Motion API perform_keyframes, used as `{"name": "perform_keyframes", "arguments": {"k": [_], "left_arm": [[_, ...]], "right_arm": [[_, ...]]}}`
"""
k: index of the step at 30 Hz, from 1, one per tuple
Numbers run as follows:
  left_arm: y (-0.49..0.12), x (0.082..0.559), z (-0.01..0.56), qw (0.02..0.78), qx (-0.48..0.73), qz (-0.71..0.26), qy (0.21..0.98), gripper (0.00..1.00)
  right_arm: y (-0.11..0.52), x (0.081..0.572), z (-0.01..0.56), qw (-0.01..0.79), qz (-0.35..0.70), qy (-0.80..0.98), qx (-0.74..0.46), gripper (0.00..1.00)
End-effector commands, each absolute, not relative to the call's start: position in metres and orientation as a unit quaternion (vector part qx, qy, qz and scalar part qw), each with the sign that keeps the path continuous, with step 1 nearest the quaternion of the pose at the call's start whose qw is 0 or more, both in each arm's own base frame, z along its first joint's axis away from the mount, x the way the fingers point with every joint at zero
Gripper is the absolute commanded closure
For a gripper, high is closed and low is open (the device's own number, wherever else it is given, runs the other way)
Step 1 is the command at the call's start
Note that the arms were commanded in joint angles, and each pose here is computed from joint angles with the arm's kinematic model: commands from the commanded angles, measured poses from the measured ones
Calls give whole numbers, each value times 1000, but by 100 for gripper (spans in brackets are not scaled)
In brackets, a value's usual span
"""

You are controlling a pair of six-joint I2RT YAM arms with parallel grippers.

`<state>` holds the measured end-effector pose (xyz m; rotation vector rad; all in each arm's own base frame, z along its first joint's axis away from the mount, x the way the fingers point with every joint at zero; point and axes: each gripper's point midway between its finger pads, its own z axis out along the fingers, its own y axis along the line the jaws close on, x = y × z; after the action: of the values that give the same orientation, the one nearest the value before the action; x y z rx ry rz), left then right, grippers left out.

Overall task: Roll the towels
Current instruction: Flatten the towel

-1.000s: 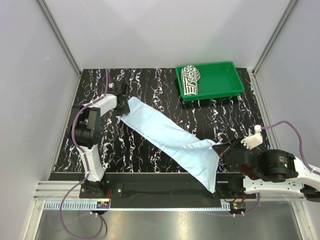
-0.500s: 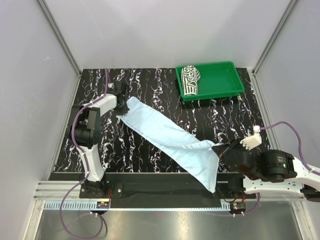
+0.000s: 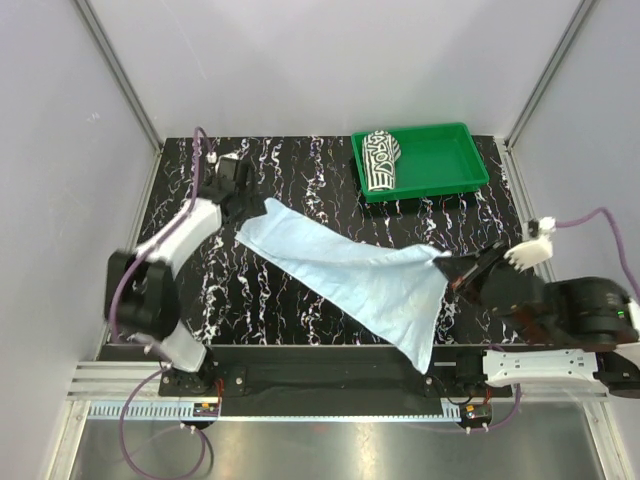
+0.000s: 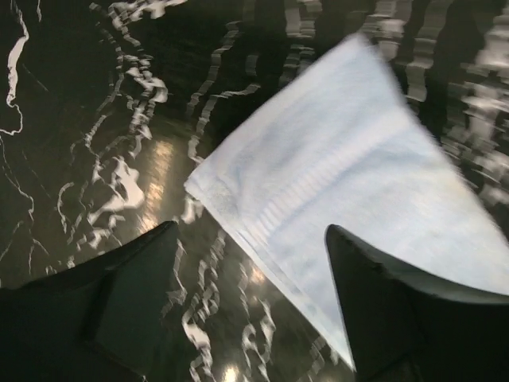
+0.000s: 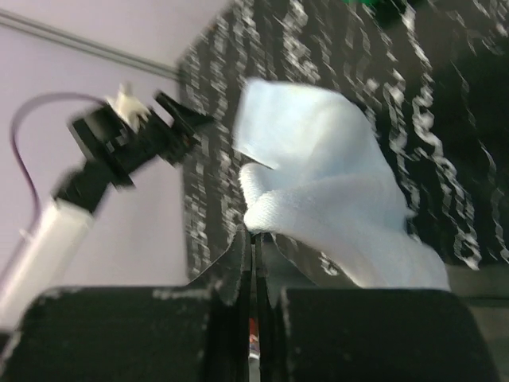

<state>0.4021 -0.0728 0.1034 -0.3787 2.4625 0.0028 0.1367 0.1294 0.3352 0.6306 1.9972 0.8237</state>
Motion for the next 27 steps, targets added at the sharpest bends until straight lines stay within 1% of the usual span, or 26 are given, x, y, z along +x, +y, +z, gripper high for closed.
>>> {"name": "perform_keyframes", "arguments": {"k": [1,2,3,4,5,6,8,15,18,24,27], "left_arm": [[-121,367,179,413,-103,-65,902,13],[-145,351,182,412,-80,-99,902,8],[-157,345,188,420,-77,-129,895,1],[-168,337,199,423,-91,-177,884,1],[-188,327,189,405,-80,-233,880,1],[-197,324,189,400,-99,-264,872,1],[-223,313,183,383,-93,-323,861,1],[-276,300,161,328,-116,-351,869,1],[-295,288,147,301,-128,-359,874,1],[-334,255,139,253,-121,-386,879,1],[-349,242,137,244,-120,-393,878,1]], "right_arm": [[83,154,372,532,232,789,201,100],[83,156,380,542,223,788,187,100],[85,158,387,548,224,784,187,100],[88,159,395,551,226,781,186,100],[90,159,396,553,222,783,178,100],[93,159,398,553,227,781,179,100],[100,160,397,553,229,781,176,100],[101,160,391,551,220,784,180,100],[91,161,400,556,223,776,196,100],[76,165,418,574,237,752,220,100],[70,166,434,585,255,735,228,100]]}}
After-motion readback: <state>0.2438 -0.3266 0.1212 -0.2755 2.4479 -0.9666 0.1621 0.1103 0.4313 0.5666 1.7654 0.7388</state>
